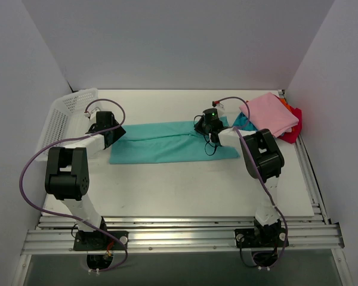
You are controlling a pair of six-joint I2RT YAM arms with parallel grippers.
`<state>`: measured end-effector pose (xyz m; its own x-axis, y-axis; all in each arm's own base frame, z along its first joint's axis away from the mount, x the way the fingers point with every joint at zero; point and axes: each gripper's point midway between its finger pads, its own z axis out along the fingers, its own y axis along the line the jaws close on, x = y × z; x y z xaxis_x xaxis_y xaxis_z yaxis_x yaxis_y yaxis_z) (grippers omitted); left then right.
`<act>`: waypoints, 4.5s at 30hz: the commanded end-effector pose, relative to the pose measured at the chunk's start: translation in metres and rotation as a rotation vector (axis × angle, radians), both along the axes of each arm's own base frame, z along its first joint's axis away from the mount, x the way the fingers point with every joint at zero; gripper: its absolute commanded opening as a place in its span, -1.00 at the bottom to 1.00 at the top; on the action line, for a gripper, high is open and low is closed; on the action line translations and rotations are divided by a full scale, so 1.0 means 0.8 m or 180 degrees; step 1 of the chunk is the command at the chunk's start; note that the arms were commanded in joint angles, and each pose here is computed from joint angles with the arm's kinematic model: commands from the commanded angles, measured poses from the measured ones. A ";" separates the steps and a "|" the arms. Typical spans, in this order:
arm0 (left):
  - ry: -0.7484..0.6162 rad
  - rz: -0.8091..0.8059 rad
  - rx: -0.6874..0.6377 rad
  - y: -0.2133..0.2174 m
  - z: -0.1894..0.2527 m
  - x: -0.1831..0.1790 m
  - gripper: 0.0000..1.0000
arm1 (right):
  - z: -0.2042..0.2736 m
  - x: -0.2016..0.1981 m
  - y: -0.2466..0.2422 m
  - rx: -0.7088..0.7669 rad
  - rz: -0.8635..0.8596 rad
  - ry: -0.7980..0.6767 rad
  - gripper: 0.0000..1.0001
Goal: Fold and stack the t-shirts
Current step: Fold the tshirt
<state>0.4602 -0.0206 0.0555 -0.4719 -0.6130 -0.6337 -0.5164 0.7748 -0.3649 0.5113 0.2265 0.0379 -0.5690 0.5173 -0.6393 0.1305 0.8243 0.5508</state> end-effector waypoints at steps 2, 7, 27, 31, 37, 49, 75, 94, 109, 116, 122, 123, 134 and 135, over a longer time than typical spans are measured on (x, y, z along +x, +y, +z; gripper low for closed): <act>-0.0100 0.0341 0.0097 0.045 0.007 0.008 0.39 | 0.036 -0.008 -0.003 0.0013 0.0009 -0.0157 -1.00; -0.0100 0.0346 0.0097 0.046 0.007 0.008 0.39 | 0.056 -0.028 -0.005 -0.0017 -0.0013 -0.0202 -1.00; -0.0174 0.0411 0.0006 0.061 0.008 0.009 0.39 | 0.001 -0.202 -0.011 -0.0875 -0.0226 0.0348 1.00; -0.0179 0.0408 0.0002 0.061 0.008 0.009 0.38 | 0.021 -0.200 -0.039 -0.1068 -0.0449 0.0209 1.00; -0.0199 0.0415 0.0008 0.062 0.009 0.008 0.38 | 0.047 -0.166 -0.063 -0.1055 -0.0564 0.0117 0.97; -0.0224 0.0428 0.0024 0.063 0.010 0.009 0.36 | 0.037 -0.117 -0.139 -0.0780 -0.0848 0.0208 0.51; -0.0255 0.0440 0.0025 0.063 0.013 0.008 0.34 | -0.016 -0.119 -0.122 -0.0649 -0.0637 0.0429 -0.28; -0.0262 0.0452 0.0018 0.063 0.012 0.008 0.33 | 0.006 -0.124 -0.124 -0.0619 -0.0604 0.0336 -1.00; -0.0267 0.0450 0.0021 0.063 0.013 0.008 0.33 | 0.015 -0.167 -0.147 -0.0744 -0.0689 0.0402 -1.00; -0.0263 0.0459 0.0025 0.064 0.012 0.008 0.33 | 0.023 -0.190 -0.151 -0.0775 -0.0710 0.0362 -1.00; -0.0257 0.0461 0.0041 0.064 0.012 0.008 0.33 | 0.044 -0.206 -0.149 -0.0838 -0.0715 0.0254 -1.00; -0.0257 0.0464 0.0045 0.064 0.013 0.009 0.33 | 0.043 -0.209 -0.152 -0.0872 -0.0739 0.0256 -1.00; -0.0233 0.0471 0.0052 0.065 0.011 0.009 0.33 | 0.021 -0.257 -0.165 -0.0992 -0.0867 0.0386 1.00; -0.0238 0.0466 0.0052 0.064 0.012 0.009 0.33 | 0.020 -0.259 -0.166 -0.0980 -0.0890 0.0379 1.00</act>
<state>0.4653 -0.0157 0.0556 -0.4534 -0.6240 -0.6365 -0.4885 0.7713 -0.4081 0.3096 0.1055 0.0461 -0.5645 0.4353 -0.7013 0.3707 0.8929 0.2558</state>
